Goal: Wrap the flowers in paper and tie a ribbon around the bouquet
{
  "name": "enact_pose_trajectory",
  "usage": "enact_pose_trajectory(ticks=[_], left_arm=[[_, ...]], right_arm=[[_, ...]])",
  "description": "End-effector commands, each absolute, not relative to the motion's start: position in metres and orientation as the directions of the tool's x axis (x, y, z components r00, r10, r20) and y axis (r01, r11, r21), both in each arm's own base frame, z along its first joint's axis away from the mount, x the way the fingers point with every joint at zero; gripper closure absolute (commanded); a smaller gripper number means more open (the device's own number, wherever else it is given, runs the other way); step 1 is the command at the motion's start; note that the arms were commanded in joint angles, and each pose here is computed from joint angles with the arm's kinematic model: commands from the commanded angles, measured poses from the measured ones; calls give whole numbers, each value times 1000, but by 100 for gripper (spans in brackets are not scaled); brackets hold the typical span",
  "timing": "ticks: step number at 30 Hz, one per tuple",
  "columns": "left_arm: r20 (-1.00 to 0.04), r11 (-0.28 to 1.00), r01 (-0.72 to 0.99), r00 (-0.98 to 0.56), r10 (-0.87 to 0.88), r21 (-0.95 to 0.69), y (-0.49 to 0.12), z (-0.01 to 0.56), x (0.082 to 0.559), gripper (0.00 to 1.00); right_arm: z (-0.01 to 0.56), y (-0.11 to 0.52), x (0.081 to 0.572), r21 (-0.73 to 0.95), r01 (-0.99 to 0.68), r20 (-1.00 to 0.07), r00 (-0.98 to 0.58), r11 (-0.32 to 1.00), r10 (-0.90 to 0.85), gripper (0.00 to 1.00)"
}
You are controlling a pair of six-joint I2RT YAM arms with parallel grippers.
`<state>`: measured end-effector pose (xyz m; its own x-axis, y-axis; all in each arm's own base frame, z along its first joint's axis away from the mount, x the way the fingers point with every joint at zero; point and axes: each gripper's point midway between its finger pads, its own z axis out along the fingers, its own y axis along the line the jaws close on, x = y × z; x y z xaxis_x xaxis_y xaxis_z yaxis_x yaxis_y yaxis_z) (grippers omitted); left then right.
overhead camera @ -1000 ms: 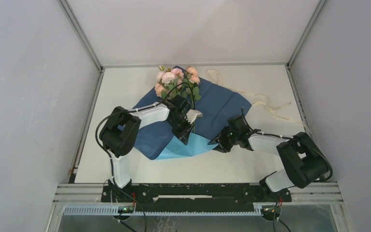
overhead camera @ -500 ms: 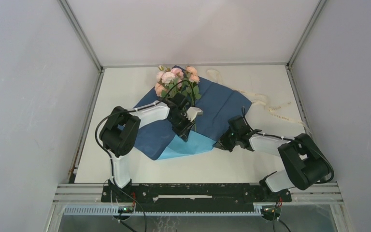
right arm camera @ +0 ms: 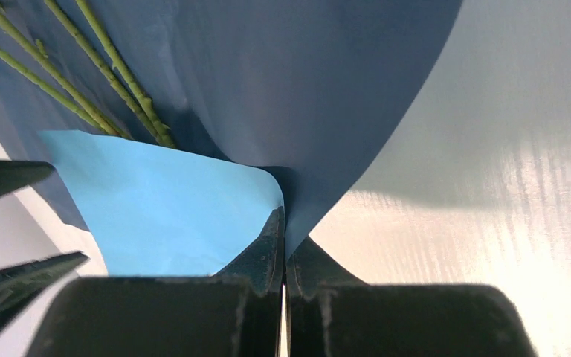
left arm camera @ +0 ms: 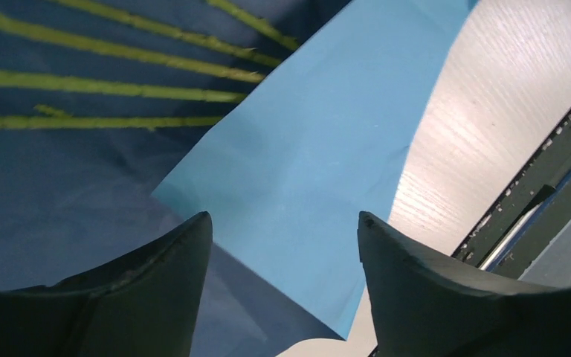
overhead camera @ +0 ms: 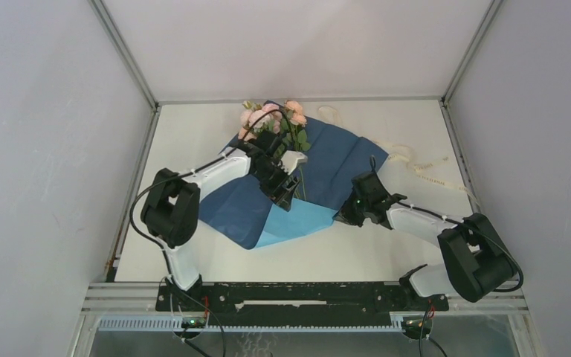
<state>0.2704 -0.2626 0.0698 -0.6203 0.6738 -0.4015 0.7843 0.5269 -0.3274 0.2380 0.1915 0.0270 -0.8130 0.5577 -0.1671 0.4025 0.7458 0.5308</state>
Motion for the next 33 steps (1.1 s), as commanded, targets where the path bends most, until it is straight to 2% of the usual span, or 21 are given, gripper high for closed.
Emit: enact_pose_trajectory(ticks=[1, 8, 12, 17, 23, 28, 33], left_arm=[[-411, 605, 716, -697, 588, -348, -247, 73, 288, 22], [-346, 626, 691, -723, 598, -363, -244, 45, 290, 20], [-332, 569, 671, -735, 591, -475, -262, 43, 280, 26], [-338, 523, 660, -738, 583, -538, -275, 51, 277, 54], [-345, 485, 656, -736, 582, -579, -281, 57, 274, 99], [-336, 519, 645, -751, 569, -562, -282, 50, 284, 100], [-300, 631, 624, -778, 551, -460, -272, 28, 309, 100]], right_arm=[[38, 188, 249, 517, 308, -266, -829, 798, 492, 100], [43, 186, 251, 494, 243, -342, -829, 835, 443, 100], [46, 183, 252, 451, 200, -417, -814, 870, 404, 100], [50, 183, 252, 418, 163, -472, -802, 894, 367, 100], [53, 179, 253, 383, 137, -515, -790, 914, 334, 100], [62, 174, 254, 280, 63, -606, -762, 958, 228, 100], [75, 173, 257, 52, -65, -701, -713, 997, -11, 100]])
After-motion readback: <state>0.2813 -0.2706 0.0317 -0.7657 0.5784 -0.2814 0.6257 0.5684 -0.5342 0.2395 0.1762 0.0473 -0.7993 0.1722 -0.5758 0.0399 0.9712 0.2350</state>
